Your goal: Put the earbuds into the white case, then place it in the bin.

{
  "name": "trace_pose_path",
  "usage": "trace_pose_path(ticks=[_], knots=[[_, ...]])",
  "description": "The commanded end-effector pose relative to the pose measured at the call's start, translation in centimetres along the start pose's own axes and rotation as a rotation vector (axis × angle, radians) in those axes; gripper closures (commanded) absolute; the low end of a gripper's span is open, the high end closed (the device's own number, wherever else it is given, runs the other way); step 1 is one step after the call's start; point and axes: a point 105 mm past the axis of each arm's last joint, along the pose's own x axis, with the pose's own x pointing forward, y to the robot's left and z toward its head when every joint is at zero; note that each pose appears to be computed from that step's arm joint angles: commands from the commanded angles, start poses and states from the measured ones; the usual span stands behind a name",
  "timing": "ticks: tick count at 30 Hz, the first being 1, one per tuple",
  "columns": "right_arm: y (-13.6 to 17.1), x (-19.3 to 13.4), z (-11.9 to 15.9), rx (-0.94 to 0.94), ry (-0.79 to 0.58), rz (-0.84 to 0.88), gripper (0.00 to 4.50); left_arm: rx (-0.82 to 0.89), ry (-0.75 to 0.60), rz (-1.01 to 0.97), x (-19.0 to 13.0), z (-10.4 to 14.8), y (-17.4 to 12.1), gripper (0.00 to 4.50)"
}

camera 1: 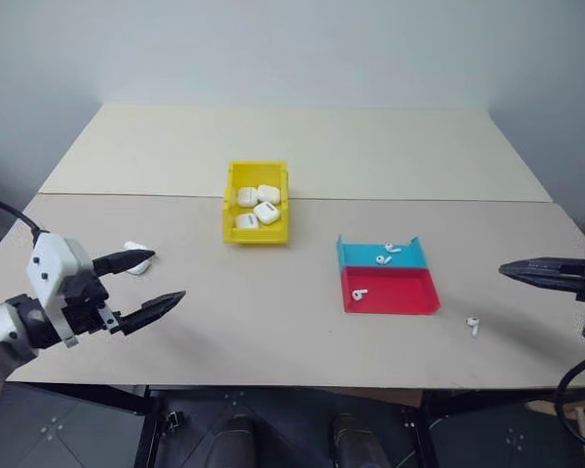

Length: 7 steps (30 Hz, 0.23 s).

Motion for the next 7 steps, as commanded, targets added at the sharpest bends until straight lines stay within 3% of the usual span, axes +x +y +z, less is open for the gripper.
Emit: trace_pose_path(ticks=[1, 7], knots=[[-0.43, -0.19, 1.06, -0.069, -0.004, 0.002, 4.50, 0.047, -0.027, -0.023, 0.05, 1.19, -0.62, 0.04], [-0.36, 0.24, 1.18, -0.064, -0.009, -0.006, 4.50, 0.055, -0.046, -0.035, 0.24, 1.50, -0.72, 0.04]])
